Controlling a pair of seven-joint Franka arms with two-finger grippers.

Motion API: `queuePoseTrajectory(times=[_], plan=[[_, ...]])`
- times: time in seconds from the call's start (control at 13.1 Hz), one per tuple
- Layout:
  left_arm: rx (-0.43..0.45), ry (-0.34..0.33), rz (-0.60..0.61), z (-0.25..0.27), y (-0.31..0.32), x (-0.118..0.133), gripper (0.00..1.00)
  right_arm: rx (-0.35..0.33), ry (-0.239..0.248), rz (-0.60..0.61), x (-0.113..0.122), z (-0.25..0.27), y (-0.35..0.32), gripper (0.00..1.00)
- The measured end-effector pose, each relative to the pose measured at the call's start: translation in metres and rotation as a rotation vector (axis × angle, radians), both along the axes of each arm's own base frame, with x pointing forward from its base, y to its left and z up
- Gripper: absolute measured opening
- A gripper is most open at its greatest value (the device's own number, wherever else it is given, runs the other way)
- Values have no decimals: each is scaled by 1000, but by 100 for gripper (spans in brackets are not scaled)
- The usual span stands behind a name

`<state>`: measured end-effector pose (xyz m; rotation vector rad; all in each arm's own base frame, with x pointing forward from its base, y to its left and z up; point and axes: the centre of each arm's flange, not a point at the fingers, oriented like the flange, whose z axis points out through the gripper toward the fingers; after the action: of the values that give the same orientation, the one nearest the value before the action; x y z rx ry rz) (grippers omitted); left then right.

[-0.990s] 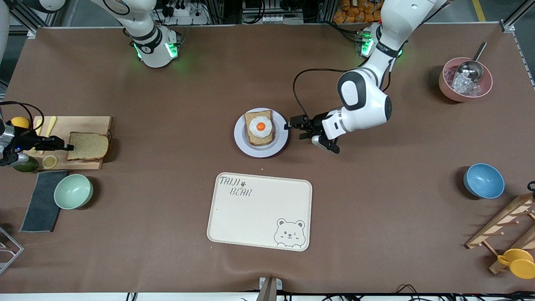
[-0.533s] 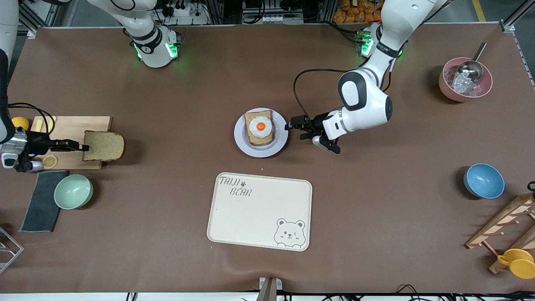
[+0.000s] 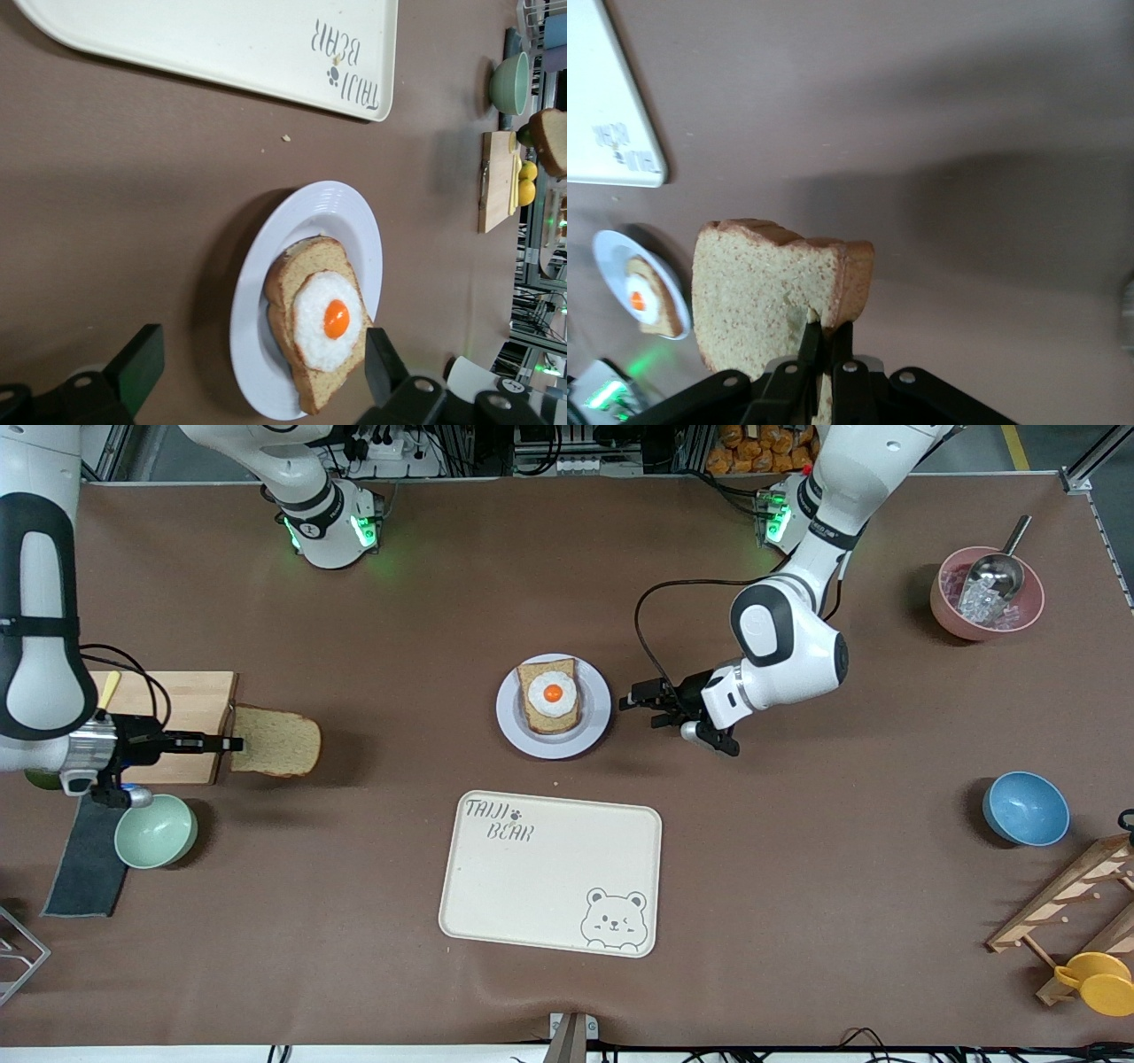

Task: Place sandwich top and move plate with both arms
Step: 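Carry the bread slice with the right gripper over the egg toast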

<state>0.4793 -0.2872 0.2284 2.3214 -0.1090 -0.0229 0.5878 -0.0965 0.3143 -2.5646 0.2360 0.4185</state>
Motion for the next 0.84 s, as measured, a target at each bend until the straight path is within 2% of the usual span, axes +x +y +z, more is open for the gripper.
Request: queuePoseTrajectory(times=[0.3, 0.84], plan=[[24, -26, -1, 5, 20, 11, 100, -19, 79, -39, 9, 12, 91, 8], [52, -62, -8, 16, 40, 23, 100, 50, 90, -58, 6, 10, 146, 8]])
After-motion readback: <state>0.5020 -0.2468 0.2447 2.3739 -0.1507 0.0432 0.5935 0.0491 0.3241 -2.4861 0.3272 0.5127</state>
